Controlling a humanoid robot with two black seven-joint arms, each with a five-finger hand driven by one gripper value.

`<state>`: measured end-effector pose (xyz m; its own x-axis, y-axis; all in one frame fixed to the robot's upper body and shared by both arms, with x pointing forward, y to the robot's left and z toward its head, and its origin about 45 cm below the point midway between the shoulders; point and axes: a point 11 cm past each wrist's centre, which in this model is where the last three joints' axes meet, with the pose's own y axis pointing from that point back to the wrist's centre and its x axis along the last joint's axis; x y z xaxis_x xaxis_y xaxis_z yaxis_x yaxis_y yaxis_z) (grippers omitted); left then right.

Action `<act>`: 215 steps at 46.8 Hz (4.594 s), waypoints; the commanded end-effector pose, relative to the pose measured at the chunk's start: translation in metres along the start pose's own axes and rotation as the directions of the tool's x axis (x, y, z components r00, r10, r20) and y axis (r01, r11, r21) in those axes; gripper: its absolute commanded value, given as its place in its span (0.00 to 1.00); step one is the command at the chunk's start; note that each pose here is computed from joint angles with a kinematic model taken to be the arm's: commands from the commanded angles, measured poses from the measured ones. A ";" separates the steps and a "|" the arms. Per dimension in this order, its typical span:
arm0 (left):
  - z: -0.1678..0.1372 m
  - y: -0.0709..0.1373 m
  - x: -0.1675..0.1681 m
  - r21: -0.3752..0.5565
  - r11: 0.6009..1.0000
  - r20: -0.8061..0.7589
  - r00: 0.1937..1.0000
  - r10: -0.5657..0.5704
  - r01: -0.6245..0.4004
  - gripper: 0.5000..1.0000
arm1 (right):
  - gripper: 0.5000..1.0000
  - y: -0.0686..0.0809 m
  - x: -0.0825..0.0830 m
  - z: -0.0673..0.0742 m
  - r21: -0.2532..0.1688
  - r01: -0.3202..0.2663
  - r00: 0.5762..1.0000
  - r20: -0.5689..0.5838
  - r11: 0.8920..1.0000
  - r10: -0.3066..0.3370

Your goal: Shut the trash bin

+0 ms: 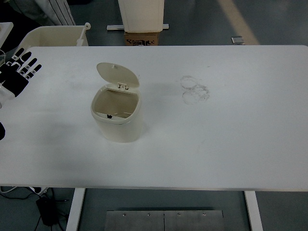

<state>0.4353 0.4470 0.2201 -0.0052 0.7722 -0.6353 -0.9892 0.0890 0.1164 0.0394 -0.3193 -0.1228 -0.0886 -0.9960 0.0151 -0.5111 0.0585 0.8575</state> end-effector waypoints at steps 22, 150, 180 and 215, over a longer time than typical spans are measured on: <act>0.000 0.000 0.000 -0.001 1.000 0.000 1.000 0.001 -0.001 1.00 | 0.98 0.000 0.000 0.000 0.000 0.000 1.000 0.000 1.000 0.000; -0.068 0.063 -0.222 0.713 0.651 0.408 0.600 -0.688 0.262 1.00 | 0.98 0.000 0.000 -0.001 0.001 0.001 1.000 -0.002 1.000 -0.001; -0.081 0.079 -0.198 0.756 0.622 0.389 0.625 -0.677 0.204 1.00 | 0.98 -0.001 0.000 0.000 -0.008 0.002 1.000 -0.003 1.000 -0.002; -0.075 0.081 -0.190 0.749 0.635 0.401 0.634 -0.661 0.189 1.00 | 0.98 -0.001 0.000 0.000 -0.017 0.002 1.000 -0.004 1.000 -0.002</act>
<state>0.3446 0.2573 0.2914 0.7127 0.6782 -0.1791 -0.5137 0.6785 0.5252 0.0401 -0.3190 -0.1237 -0.0848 -0.9963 0.0149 -0.4965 0.0552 0.8663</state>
